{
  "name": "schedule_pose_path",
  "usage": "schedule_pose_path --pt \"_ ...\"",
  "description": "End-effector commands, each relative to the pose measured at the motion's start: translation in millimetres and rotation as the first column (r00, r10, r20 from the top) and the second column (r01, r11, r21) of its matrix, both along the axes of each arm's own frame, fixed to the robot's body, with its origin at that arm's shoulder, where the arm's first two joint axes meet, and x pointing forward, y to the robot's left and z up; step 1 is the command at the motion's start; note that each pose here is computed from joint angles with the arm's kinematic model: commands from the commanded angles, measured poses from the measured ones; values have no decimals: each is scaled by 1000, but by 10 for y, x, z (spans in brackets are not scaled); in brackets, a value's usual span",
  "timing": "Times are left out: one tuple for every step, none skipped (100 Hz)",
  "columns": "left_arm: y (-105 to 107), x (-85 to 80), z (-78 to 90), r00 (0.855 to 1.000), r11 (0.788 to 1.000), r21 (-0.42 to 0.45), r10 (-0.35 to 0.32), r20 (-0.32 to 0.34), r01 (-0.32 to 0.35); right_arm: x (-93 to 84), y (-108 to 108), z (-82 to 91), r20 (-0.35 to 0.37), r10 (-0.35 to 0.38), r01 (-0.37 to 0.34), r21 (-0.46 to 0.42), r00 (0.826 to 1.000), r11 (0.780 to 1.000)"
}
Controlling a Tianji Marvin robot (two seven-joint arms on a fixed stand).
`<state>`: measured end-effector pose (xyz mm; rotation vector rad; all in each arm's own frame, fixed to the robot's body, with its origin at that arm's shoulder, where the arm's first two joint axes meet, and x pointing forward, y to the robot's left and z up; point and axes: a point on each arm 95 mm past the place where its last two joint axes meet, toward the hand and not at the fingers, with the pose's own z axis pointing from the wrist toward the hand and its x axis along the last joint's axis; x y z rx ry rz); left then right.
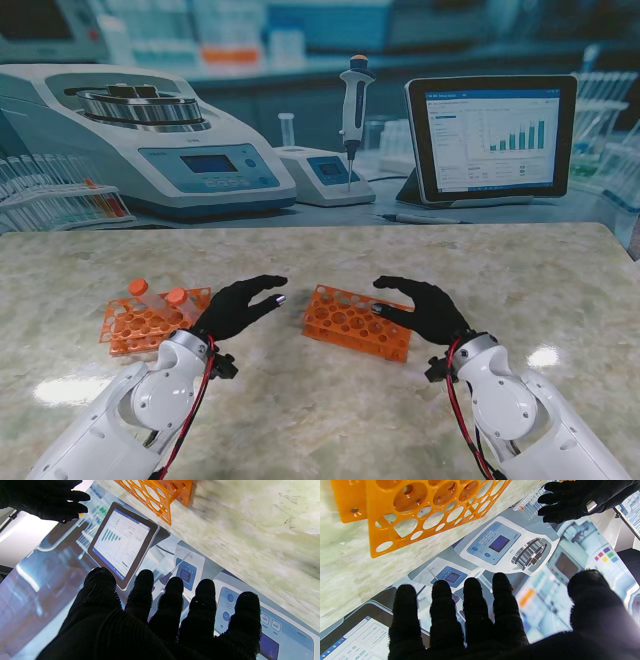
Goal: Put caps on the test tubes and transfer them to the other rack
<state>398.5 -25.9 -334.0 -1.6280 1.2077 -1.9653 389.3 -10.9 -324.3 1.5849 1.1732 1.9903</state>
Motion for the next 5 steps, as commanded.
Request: schedule_pose_path --pt "-10 -26 7 1000 1000 0 -4 -4 4 -25 7 -24 -10 -2 2 4 1000 1000" --pt "-11 -27 8 1000 1000 0 -4 -4 4 -26 8 -23 -10 -2 2 4 1000 1000" --pt "-11 -28 8 1000 1000 0 -5 -4 5 -27 8 -22 -10 -2 2 4 1000 1000" --pt "-12 -29 8 1000 1000 -1 -5 -4 5 -28 8 -22 -10 -2 2 4 1000 1000" --pt "-12 -30 9 1000 1000 -1 -5 -4 5 -29 8 -21 -10 -2 2 4 1000 1000"
